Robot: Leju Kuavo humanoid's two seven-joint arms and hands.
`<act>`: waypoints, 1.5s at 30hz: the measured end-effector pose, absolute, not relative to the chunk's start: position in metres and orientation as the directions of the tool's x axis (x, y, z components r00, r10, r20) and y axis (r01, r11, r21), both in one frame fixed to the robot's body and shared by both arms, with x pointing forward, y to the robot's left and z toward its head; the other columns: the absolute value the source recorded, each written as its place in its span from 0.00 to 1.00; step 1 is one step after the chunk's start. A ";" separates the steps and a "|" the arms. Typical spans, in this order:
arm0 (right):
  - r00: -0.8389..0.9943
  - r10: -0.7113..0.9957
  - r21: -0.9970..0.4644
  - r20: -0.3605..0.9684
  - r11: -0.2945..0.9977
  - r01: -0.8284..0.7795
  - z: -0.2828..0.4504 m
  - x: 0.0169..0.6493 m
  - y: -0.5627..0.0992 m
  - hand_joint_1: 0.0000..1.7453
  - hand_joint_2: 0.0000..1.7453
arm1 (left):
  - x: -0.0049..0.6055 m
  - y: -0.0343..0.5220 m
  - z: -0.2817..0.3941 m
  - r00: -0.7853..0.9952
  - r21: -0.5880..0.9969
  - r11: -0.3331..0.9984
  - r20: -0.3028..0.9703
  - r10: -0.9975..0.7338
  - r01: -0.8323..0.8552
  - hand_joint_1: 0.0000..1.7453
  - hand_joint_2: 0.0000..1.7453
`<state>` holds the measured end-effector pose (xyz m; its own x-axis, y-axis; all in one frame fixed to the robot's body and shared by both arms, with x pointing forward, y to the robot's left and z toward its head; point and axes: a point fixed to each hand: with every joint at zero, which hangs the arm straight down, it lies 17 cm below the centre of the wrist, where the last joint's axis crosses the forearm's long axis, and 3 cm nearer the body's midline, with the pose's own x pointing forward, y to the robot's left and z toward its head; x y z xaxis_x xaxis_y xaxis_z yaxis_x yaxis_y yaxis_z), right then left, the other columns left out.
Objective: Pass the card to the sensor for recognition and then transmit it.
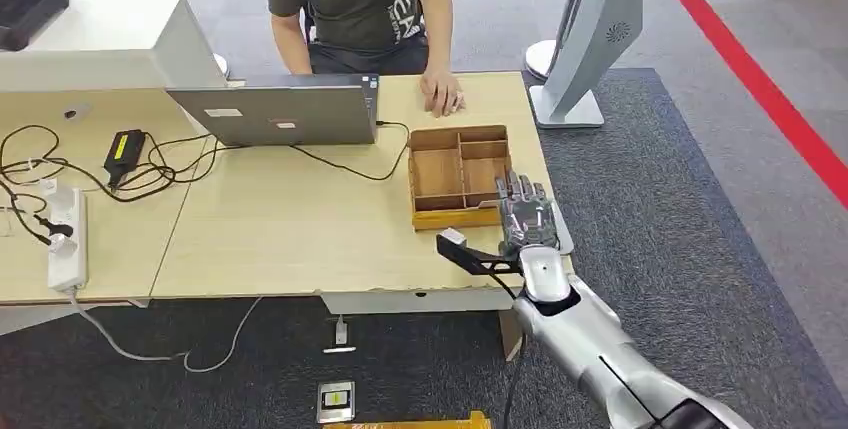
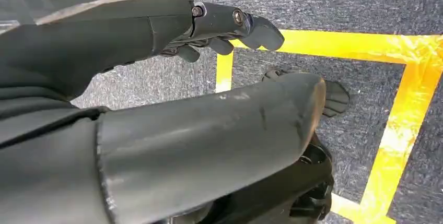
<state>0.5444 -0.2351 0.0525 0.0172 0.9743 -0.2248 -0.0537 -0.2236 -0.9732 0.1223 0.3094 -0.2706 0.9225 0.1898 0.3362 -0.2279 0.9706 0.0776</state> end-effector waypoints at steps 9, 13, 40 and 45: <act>0.023 0.973 -0.971 -0.228 -0.226 -0.078 0.045 0.542 -0.239 1.00 1.00 | 0.122 0.309 -0.271 0.924 0.079 0.972 0.336 0.182 -0.220 0.00 0.00; 0.023 0.973 -0.971 -0.228 -0.226 -0.077 0.046 0.542 -0.239 1.00 1.00 | 0.122 0.309 -0.271 0.925 0.078 0.973 0.337 0.179 -0.216 0.00 0.00; 0.012 0.978 -0.977 -0.210 -0.209 -0.039 0.061 0.547 -0.223 1.00 1.00 | 0.123 0.308 -0.270 0.926 0.078 0.976 0.340 0.167 -0.205 0.00 0.00; 0.018 0.980 -0.980 -0.198 -0.198 -0.003 0.082 0.555 -0.221 1.00 1.00 | 0.123 0.308 -0.270 0.926 0.079 0.976 0.340 0.165 -0.203 0.00 0.00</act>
<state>0.5550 -0.2209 0.0822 0.0182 0.9800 -0.1981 -0.0027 -0.1981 -0.9802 0.1230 0.3079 -0.2704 0.9260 0.1650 0.3397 -0.2028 0.9760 0.0789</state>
